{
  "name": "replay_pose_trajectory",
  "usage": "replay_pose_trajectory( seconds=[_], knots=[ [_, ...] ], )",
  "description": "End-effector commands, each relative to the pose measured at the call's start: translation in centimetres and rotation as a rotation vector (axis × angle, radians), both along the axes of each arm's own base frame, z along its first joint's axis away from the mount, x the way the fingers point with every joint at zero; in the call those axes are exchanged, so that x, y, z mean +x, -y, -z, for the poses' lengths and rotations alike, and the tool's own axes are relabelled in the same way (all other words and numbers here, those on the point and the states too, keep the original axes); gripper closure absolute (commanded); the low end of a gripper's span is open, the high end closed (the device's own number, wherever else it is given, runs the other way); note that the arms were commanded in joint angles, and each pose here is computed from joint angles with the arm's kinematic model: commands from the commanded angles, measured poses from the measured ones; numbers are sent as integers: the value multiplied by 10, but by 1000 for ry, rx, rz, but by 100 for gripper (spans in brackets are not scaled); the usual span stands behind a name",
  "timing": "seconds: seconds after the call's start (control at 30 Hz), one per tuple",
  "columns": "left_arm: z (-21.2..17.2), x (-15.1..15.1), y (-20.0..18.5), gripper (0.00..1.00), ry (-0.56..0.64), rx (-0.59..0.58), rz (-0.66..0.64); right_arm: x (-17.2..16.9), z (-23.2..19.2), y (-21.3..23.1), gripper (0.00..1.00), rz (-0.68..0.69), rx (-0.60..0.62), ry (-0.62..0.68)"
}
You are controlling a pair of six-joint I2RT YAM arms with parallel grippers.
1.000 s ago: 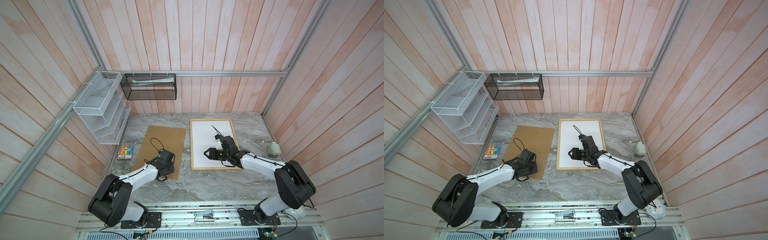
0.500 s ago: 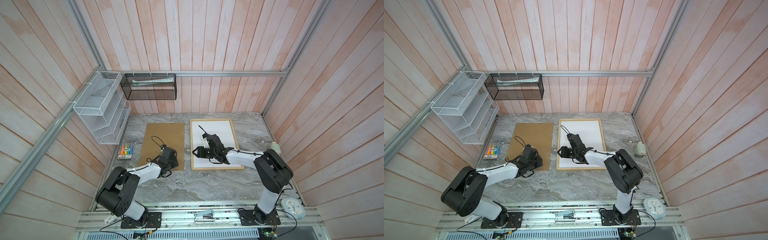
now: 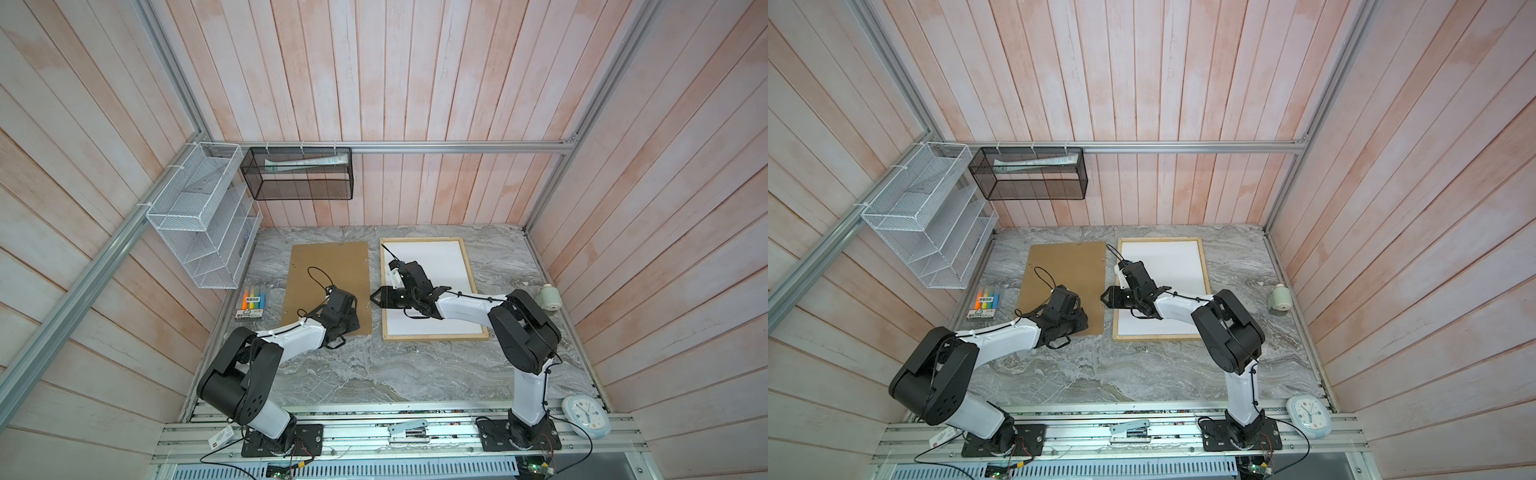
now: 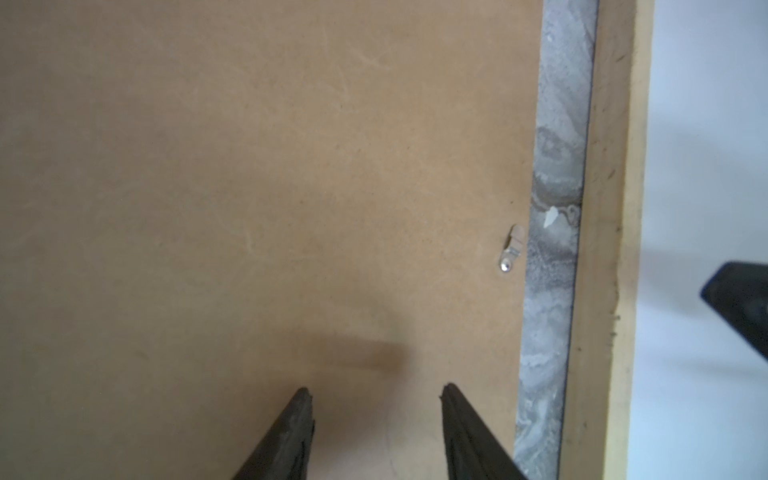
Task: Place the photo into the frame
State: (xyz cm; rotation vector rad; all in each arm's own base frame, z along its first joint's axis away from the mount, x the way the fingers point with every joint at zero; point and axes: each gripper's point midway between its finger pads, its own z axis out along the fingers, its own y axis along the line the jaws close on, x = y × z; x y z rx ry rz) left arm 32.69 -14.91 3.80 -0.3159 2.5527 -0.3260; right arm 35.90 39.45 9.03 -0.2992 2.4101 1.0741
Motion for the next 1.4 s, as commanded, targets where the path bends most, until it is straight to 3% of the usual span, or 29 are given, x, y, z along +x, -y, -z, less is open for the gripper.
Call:
replay_pose_trajectory(
  seconds=[0.0, 0.27, 0.6, 1.0, 1.37],
  knots=[
    [-23, 3, -14, 46, 24, 43, -14, -3, 2, -14, 55, -37, 0, 2],
    [-35, 3, -62, 44, 35, 102, -85, 1, 20, -23, 55, -22, -42, -33],
    [-34, -4, -122, 38, 41, 90, -239, 8, 32, -24, 55, -5, -119, -76],
    [-22, 5, -189, 34, 0, 137, -361, -23, 43, -22, 50, -34, -165, -228],
    [-12, 16, -209, 34, -16, 182, -362, -41, 53, -11, 50, -36, -257, -289]
  ],
)
